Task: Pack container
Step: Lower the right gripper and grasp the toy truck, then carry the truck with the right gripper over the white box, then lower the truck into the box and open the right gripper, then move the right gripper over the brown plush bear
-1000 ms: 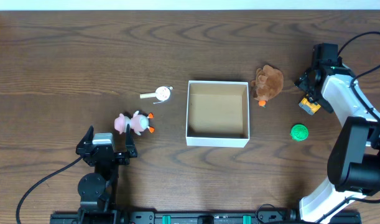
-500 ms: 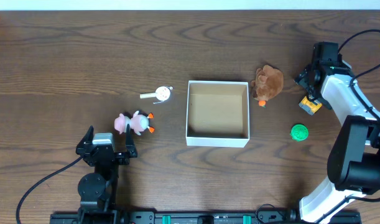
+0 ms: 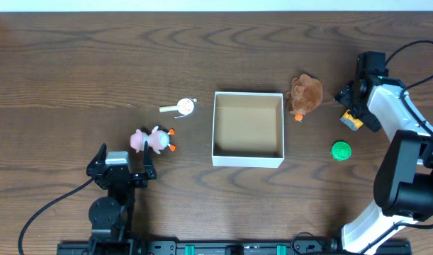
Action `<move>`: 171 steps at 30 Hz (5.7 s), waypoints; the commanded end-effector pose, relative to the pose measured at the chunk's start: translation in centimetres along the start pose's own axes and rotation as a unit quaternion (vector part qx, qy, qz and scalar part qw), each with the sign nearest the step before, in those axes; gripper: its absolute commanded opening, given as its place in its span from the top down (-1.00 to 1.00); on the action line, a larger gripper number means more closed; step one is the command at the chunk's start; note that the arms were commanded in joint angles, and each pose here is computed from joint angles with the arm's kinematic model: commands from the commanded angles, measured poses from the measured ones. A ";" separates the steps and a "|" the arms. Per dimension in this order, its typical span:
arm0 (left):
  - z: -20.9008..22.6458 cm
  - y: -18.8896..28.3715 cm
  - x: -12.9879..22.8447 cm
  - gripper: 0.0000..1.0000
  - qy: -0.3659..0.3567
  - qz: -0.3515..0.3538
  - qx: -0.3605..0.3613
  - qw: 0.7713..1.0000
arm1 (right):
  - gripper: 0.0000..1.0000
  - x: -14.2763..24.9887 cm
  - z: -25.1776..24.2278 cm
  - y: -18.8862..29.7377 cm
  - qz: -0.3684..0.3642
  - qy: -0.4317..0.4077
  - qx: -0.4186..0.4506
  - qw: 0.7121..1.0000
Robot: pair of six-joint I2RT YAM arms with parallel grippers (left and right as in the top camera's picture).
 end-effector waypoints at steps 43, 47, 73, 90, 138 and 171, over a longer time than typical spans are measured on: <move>0.5 -0.3 1.8 -0.96 -0.005 0.024 -0.006 1.000 | 0.41 -4.8 4.6 6.4 0.009 0.113 -0.095 0.989; 0.5 -0.3 1.8 -0.96 -0.005 0.024 -0.006 1.000 | 0.40 -5.5 8.7 10.4 -0.024 0.151 -0.139 0.979; 0.5 -0.3 1.8 -0.96 -0.005 0.024 -0.006 1.000 | 0.28 13.8 21.0 21.8 0.010 0.445 -0.156 0.882; 0.5 -0.3 1.8 -0.96 -0.005 0.024 -0.006 1.000 | 0.28 17.4 18.6 17.3 0.097 0.385 -0.102 0.912; 0.5 -0.3 1.8 -0.96 -0.005 0.024 -0.006 1.000 | -0.41 21.5 17.7 12.6 0.151 0.381 -0.107 0.906; 0.5 -0.3 1.8 -0.96 -0.005 0.024 -0.006 1.000 | -0.63 10.5 21.0 16.8 0.015 0.383 -0.179 0.906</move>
Point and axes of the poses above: each gripper's point midway between its finger pads, its own y axis back along the fingers, its own z axis along the line the jaws close on, x = y × z, the point moved 2 cm from there along y, back along the fingers, and after that the axes turned 15 degrees about y, right-handed, at the moved point
